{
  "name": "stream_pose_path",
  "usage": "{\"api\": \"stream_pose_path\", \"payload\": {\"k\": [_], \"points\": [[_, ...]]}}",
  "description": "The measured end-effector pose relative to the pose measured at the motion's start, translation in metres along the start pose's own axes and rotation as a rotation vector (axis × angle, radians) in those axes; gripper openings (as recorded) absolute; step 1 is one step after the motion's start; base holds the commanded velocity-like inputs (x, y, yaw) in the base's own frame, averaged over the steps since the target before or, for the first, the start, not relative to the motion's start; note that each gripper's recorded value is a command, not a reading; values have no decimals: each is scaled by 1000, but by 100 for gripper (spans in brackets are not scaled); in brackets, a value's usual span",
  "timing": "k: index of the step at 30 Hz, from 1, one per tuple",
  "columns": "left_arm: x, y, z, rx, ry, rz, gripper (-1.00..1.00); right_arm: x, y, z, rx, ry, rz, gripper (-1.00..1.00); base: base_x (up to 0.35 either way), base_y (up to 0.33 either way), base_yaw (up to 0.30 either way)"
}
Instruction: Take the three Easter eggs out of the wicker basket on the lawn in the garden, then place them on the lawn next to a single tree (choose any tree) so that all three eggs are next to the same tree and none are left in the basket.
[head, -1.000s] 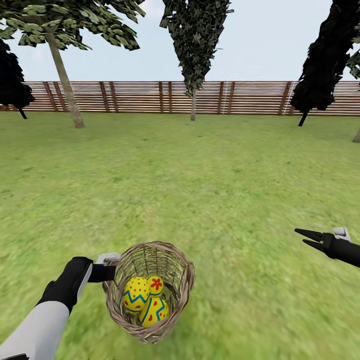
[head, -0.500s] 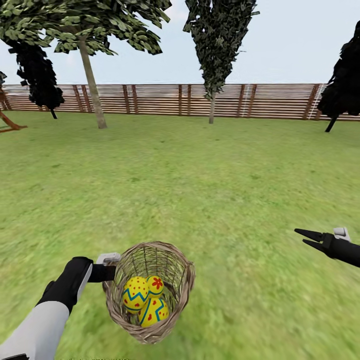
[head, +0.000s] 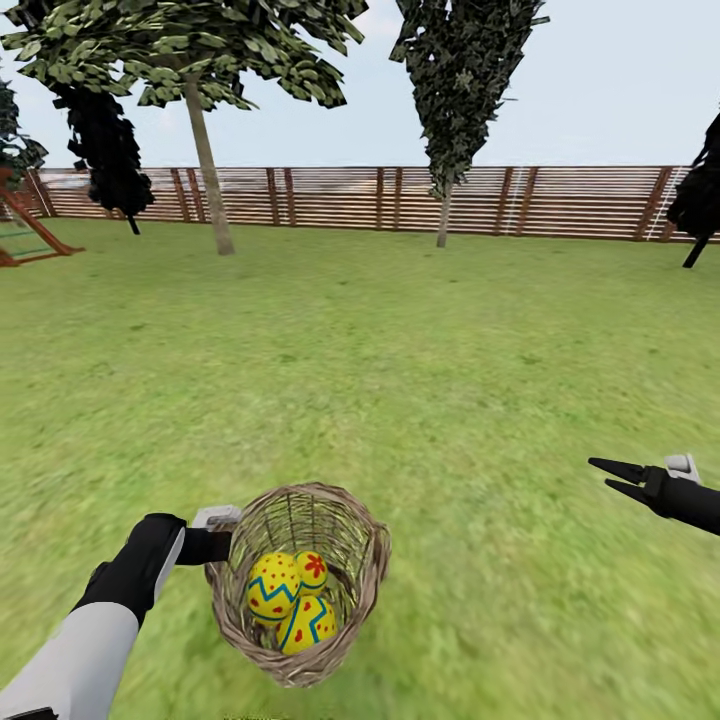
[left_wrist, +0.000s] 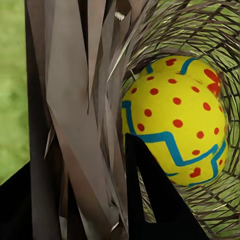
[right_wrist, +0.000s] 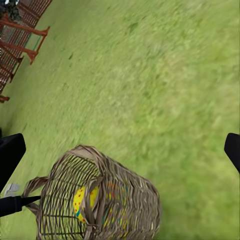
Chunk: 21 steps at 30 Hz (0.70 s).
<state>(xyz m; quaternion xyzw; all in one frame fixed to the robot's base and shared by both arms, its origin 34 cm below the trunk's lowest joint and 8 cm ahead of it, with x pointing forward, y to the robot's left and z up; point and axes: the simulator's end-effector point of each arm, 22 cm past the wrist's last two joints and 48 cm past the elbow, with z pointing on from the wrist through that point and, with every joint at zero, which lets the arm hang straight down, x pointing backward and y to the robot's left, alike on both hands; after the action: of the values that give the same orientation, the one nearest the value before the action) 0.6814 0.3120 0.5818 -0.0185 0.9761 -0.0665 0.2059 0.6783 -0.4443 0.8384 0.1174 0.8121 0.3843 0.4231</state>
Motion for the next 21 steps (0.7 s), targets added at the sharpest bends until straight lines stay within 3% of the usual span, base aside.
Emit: {"api": "stream_pose_path", "payload": {"k": [21], "points": [[-16,-4,-30,-2,8,0,-100,-24,24,-8,6,6,5,100,0,0,261]]}}
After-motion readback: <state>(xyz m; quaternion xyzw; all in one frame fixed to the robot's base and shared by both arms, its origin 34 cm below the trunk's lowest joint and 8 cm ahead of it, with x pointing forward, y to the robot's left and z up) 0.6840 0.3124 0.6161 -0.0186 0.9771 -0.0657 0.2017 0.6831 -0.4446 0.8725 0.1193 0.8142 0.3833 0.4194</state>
